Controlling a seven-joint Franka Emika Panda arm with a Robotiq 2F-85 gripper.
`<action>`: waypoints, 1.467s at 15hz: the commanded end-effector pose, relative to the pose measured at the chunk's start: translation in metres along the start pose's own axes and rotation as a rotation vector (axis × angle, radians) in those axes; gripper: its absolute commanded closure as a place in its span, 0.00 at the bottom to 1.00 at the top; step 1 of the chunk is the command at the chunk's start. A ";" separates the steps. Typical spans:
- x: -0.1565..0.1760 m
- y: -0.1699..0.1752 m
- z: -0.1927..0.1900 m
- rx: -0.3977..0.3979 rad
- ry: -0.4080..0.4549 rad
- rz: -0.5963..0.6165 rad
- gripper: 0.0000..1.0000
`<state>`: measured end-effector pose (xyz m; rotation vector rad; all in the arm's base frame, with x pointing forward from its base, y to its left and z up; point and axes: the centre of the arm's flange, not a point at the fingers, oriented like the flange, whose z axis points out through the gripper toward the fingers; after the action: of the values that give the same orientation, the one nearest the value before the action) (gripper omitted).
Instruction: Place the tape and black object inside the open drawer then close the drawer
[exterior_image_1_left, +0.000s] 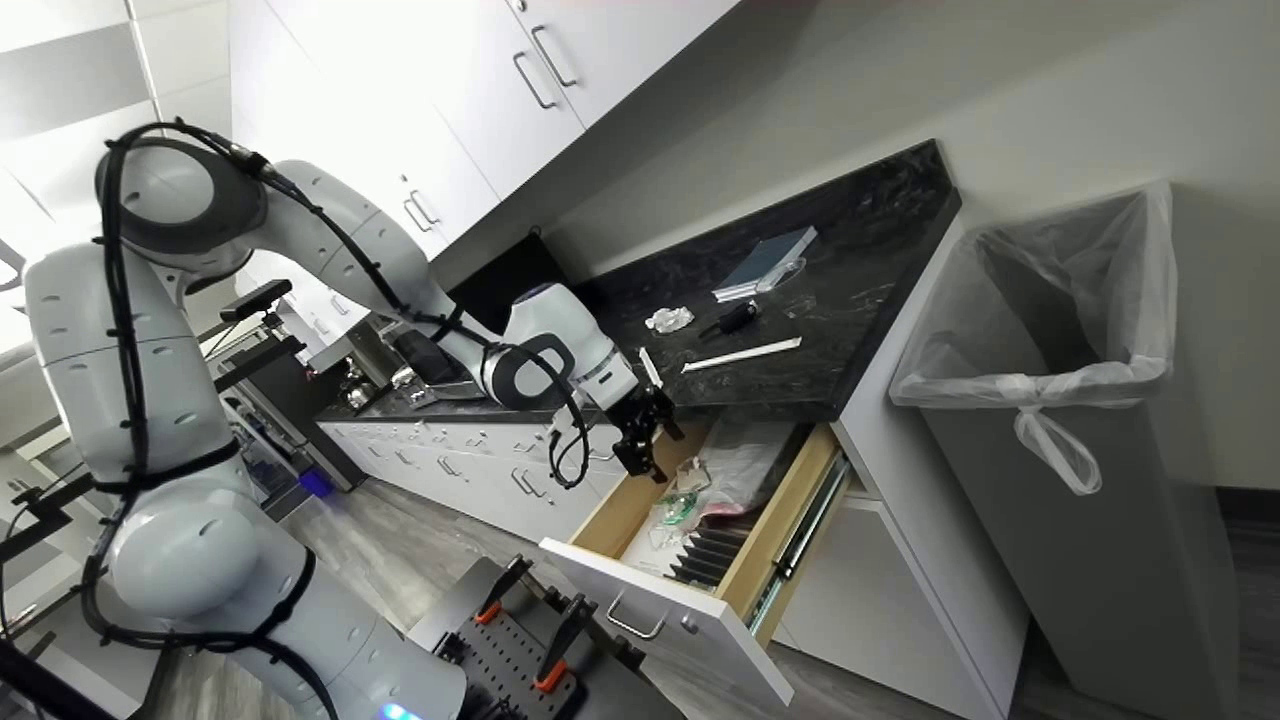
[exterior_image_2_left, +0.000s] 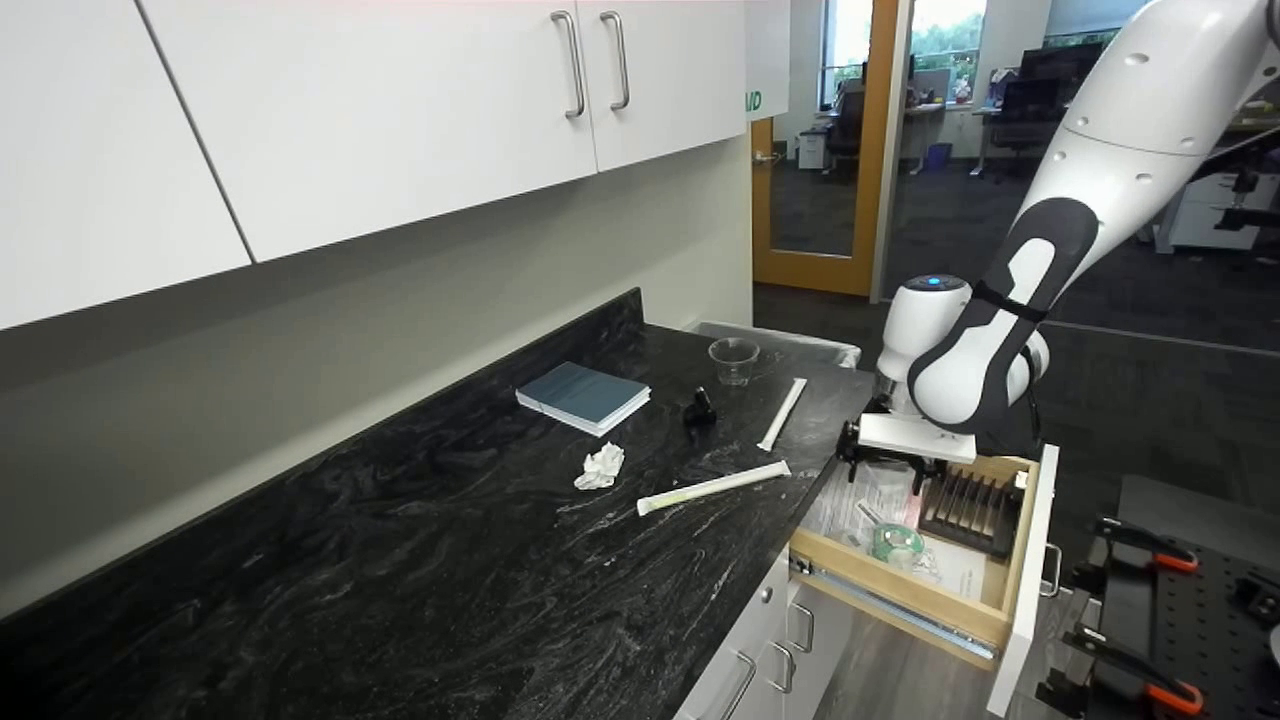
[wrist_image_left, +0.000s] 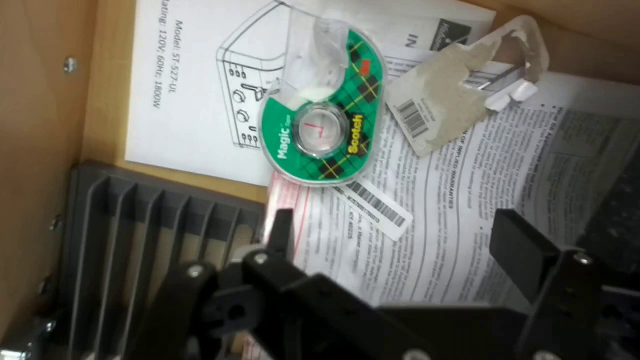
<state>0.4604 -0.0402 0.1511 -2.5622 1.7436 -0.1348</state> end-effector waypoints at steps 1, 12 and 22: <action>0.010 -0.002 -0.058 0.066 -0.023 0.033 0.00; 0.029 -0.045 -0.132 0.073 -0.049 -0.120 0.00; 0.043 -0.168 -0.150 0.151 0.024 -0.080 0.00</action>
<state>0.5568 -0.0298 0.3090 -2.5378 1.5475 -0.2349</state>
